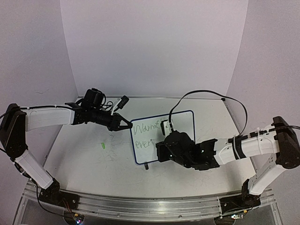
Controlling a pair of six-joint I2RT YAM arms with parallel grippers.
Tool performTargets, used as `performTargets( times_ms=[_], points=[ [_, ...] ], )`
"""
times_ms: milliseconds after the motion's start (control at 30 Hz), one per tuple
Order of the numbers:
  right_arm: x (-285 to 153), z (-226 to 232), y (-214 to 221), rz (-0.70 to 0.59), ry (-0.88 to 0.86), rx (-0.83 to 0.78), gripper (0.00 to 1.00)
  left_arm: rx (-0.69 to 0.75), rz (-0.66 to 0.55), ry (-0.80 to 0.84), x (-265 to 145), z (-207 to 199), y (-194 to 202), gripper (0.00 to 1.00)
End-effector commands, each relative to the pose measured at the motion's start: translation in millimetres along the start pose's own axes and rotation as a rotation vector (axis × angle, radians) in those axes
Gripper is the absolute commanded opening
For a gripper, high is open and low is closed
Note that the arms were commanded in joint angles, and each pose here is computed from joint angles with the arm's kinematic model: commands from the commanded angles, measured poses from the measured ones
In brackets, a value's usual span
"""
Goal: Write a sentence on the whiteboard
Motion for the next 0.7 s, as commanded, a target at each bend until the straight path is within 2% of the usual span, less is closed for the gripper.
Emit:
performTargets(
  times_ms=[0,667],
  points=[
    [3,-9,4,0.012,0.061,0.002,0.00,0.078,-0.012,-0.044,-3,1,-4,0.00],
    [-1,-20,18,0.042,0.072,0.025,0.00,0.076,-0.010,-0.045,-2,2,-4,0.00]
  ],
)
Point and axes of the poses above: each gripper's point midway between its finger pads, its own x axis out along the fingers, its own z axis along the line the jaws close on, y = z × x, the point moved 2 cm from there along -x, back along the fingers, and after that the axes turned 1 degree about x, right-handed, at the moved point
